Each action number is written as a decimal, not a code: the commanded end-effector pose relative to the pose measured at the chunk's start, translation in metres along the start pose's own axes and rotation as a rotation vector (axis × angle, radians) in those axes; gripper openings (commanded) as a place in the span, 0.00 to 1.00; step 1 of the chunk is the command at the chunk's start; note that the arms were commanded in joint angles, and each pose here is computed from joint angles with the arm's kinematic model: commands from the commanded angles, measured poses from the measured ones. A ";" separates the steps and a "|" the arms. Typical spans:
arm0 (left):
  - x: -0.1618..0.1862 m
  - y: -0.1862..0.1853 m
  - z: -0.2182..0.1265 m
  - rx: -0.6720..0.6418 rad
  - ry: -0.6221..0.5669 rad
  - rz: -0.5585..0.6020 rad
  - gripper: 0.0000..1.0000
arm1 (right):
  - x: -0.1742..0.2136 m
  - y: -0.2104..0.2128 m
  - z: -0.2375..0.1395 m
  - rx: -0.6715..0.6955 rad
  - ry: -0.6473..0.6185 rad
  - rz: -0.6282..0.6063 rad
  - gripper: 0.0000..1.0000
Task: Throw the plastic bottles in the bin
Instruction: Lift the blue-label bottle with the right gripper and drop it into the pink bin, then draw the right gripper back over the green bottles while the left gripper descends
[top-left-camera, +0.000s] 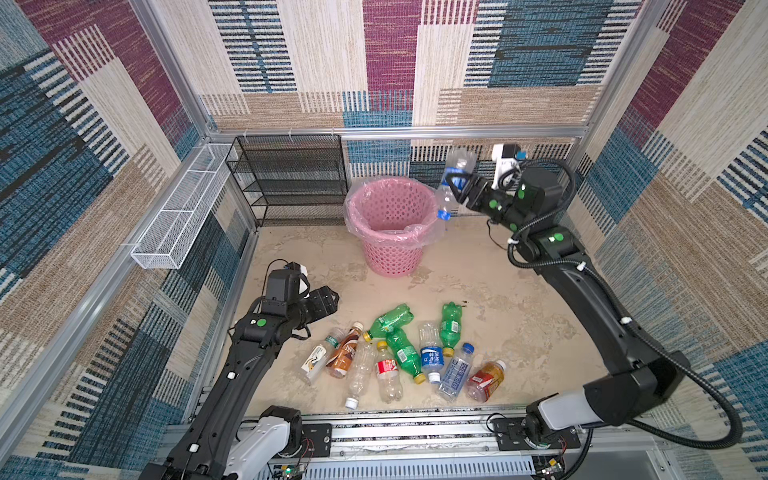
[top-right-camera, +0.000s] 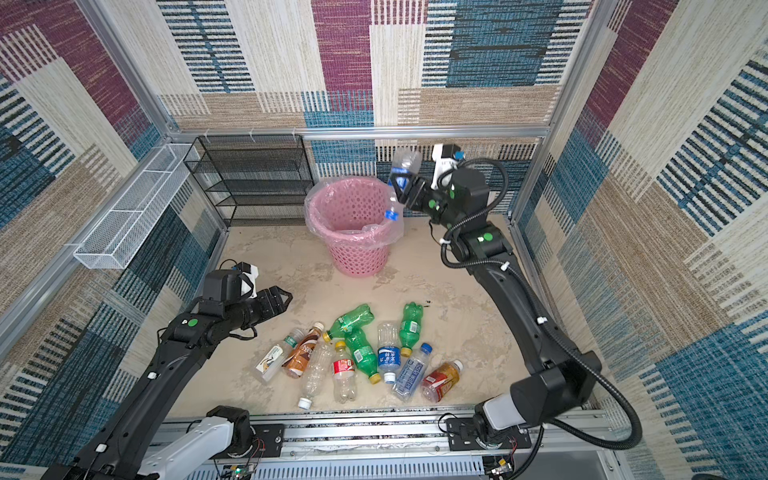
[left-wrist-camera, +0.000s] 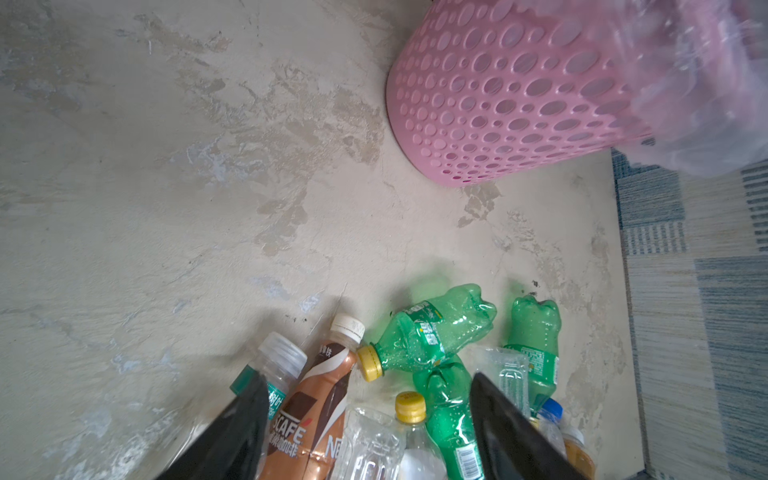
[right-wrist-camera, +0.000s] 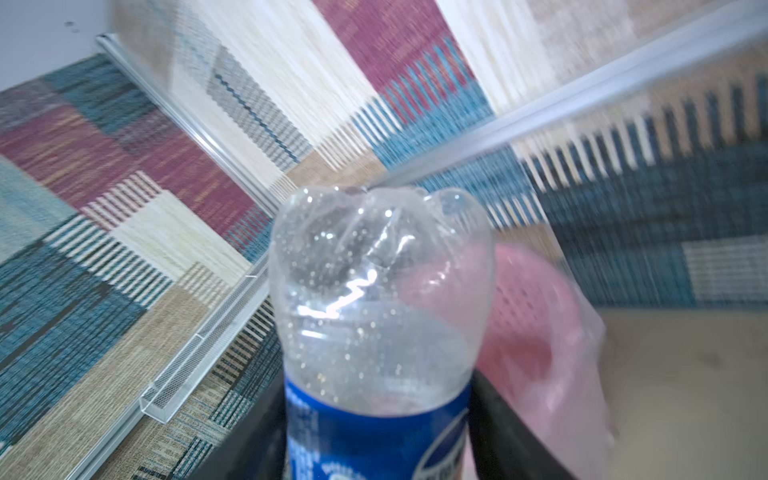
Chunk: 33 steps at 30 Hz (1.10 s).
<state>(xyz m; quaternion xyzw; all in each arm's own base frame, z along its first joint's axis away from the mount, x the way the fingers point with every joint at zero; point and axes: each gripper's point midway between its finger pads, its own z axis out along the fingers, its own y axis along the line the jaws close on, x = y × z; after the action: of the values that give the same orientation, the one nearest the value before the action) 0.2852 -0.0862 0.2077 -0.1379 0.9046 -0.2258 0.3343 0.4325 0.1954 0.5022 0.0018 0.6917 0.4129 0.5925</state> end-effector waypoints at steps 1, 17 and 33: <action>-0.002 -0.006 -0.006 0.021 -0.007 -0.011 0.77 | -0.007 -0.023 0.006 0.075 0.002 0.042 0.92; 0.024 0.020 0.006 -0.044 0.033 -0.013 0.78 | 0.162 -0.115 -0.102 0.335 0.259 0.111 0.88; 0.060 0.063 0.020 -0.250 0.188 -0.084 0.75 | 0.272 -0.164 -0.141 0.441 0.467 0.231 0.86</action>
<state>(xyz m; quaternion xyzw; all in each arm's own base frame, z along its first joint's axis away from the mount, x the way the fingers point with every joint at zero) 0.2604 -0.0763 0.1402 -0.1637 0.9398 -0.1769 0.2423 0.3146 0.1382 0.1771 0.1127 0.8830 0.2963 0.3462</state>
